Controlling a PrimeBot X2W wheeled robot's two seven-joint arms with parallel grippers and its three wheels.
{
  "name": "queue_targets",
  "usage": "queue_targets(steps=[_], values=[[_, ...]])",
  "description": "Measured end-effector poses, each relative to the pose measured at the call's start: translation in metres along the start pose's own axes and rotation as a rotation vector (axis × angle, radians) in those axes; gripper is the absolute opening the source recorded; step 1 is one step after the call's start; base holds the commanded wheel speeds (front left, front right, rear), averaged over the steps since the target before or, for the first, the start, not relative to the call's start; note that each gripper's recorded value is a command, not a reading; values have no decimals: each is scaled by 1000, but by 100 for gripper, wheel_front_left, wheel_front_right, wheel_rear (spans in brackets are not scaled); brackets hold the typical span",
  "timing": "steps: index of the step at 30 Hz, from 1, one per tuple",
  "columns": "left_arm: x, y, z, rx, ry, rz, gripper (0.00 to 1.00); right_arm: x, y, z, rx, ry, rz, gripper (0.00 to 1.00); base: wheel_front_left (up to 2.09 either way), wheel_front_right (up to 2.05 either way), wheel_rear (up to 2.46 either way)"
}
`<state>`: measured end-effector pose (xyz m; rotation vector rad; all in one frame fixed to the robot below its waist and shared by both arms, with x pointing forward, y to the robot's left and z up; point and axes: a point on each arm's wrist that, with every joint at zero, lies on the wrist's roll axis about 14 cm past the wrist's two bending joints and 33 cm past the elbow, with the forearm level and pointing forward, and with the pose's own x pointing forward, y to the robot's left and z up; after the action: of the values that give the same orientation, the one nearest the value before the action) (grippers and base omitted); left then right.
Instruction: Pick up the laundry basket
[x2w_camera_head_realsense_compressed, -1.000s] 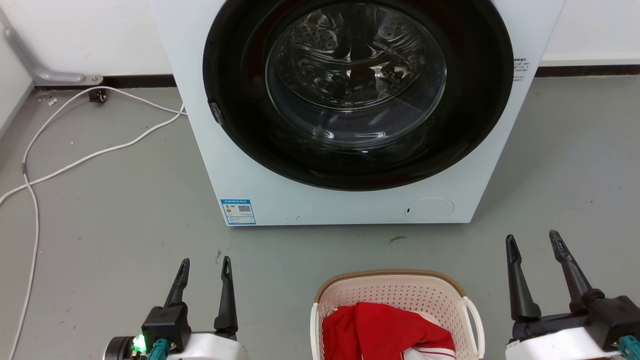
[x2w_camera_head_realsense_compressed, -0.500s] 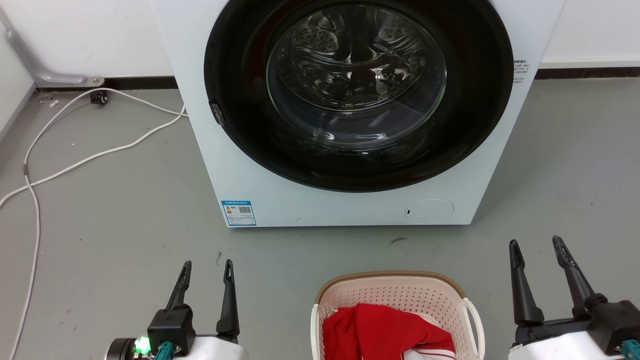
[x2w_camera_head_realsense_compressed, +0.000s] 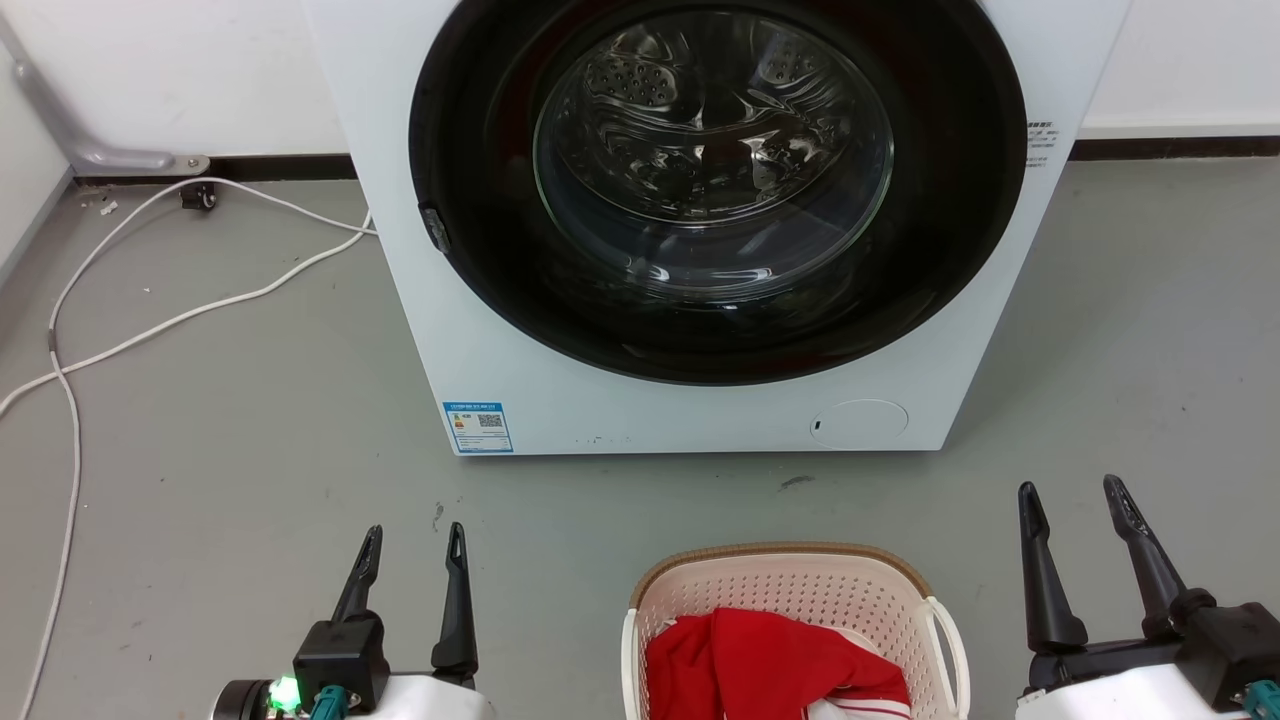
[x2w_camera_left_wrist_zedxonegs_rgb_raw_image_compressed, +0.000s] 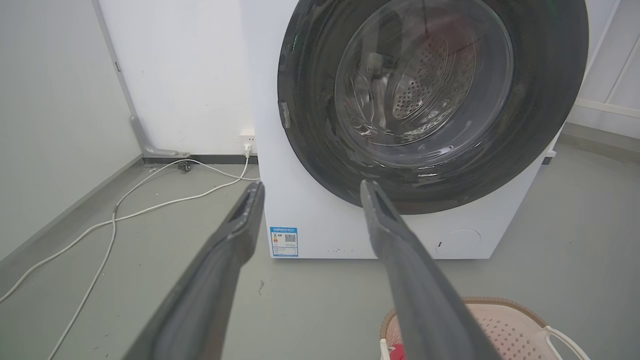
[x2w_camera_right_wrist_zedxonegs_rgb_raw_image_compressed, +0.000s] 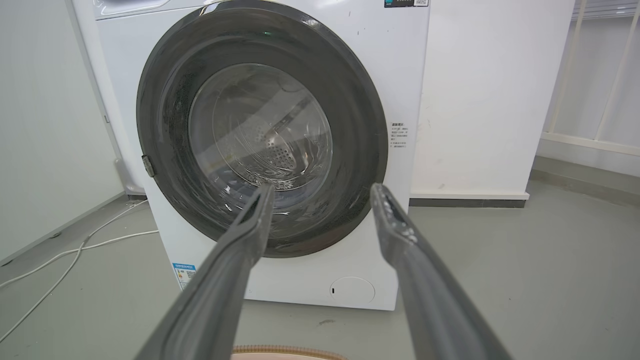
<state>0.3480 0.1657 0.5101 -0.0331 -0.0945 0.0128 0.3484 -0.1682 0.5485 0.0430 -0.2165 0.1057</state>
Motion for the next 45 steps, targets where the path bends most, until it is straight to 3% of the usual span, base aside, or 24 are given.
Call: queue_targets(steps=[10,18,33,45], values=[[0,-2,-9,-1,27,-6,100,0,-3,-5,-9,17,-7,100,0,0,0],[15,-27,-31,-6,97,-114,100,4,-14,-37,-72,118,-24,100,0,0,0],[49,-81,-139,-48,439,-322,100,27,-54,-137,-188,415,-81,100,0,0,0],[43,-93,-241,-68,781,-405,100,17,-78,-244,-239,738,-87,100,0,0,0]])
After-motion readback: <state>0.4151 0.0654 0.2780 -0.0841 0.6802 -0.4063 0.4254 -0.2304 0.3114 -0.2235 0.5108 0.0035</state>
